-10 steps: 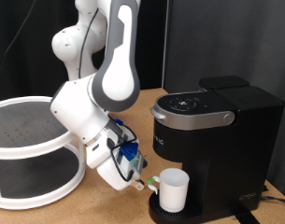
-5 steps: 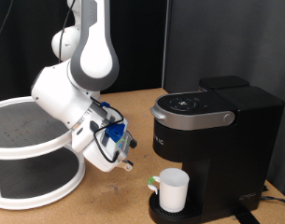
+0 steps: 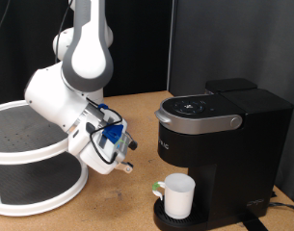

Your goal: Make a cup of coffee with the keurig machine

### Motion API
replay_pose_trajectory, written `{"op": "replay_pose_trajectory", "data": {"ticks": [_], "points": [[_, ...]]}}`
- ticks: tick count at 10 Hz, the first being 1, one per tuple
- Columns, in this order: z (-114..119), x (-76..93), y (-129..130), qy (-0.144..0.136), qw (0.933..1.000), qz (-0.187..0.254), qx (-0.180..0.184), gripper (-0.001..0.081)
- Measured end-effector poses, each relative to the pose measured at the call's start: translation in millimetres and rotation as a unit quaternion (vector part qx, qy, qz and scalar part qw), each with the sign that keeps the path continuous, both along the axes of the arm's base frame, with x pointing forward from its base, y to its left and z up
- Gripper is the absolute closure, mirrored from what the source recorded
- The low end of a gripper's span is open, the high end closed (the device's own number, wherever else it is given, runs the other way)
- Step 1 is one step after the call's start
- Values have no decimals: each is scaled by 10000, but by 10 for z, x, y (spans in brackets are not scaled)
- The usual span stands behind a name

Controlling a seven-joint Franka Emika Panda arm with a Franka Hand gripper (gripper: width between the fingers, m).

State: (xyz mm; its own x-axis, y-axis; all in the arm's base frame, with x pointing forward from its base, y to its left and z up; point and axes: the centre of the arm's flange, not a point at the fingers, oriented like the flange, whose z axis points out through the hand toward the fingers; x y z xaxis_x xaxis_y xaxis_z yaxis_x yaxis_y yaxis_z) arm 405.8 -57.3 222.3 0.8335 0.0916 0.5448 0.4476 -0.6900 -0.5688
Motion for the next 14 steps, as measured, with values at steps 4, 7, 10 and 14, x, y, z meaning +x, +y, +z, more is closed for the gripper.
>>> {"op": "replay_pose_trajectory", "data": {"ticks": [4, 7, 10, 14], "points": [[400, -12, -220, -323, 9981, -109, 513, 3], [755, 6, -286, -526, 9958, -161, 734, 3], [1058, -9, -312, -551, 9948, -96, 857, 3], [1433, -38, -285, -657, 9921, -63, 1069, 3]]}}
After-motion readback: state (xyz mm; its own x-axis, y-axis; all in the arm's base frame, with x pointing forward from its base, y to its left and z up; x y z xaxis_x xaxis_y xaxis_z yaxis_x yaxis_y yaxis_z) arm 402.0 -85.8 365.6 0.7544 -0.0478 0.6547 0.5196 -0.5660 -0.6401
